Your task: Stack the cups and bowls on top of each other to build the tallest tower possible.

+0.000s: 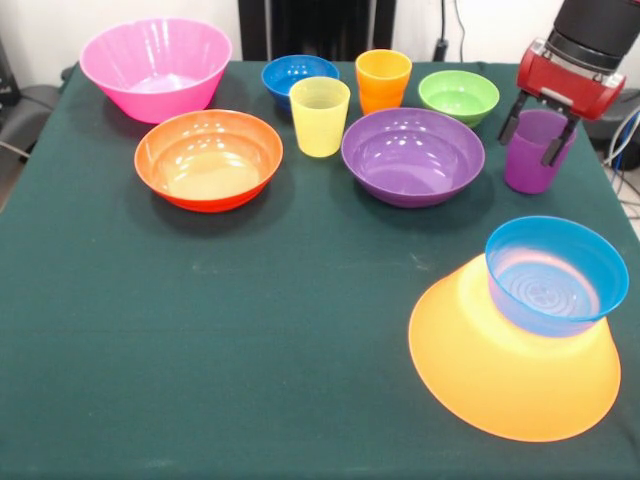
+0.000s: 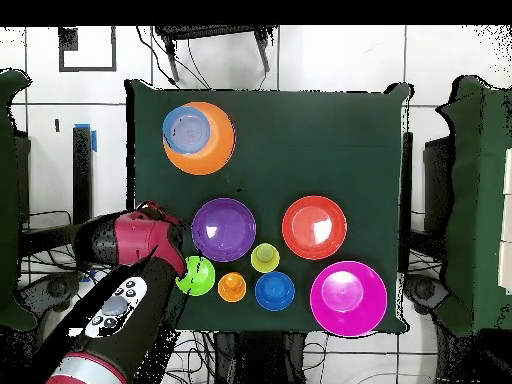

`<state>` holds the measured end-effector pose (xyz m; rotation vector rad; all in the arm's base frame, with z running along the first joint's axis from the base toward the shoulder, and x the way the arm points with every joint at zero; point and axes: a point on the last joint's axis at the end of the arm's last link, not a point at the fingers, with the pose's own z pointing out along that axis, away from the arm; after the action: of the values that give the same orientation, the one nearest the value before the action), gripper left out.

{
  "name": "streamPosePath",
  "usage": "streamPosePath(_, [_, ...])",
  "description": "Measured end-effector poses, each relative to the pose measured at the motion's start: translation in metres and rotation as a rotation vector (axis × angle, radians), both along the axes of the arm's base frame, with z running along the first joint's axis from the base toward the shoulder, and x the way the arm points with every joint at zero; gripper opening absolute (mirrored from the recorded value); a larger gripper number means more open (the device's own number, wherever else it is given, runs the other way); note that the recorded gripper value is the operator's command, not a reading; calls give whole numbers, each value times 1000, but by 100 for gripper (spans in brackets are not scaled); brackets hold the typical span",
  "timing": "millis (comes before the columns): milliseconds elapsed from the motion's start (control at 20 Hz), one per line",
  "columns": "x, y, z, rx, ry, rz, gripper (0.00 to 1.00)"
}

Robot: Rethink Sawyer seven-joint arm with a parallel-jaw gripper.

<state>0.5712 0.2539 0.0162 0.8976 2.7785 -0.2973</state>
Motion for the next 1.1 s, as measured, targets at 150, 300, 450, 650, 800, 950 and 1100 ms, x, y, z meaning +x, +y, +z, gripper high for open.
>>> streamPosePath(150, [-1, 2, 0, 0, 0, 4, 100])
streamPosePath(300, [-3, 5, 0, 0, 3, 9, 100])
streamPosePath(450, [-5, 9, 0, 0, 7, 14, 100])
streamPosePath(650, [-9, 16, 0, 0, 8, 26, 100])
streamPosePath(800, [-12, 24, 1, 2, 8, 37, 100])
streamPosePath(950, [-14, 30, 2, 10, 7, 40, 100])
streamPosePath(1100, [-17, 36, 2, 31, 12, 32, 100])
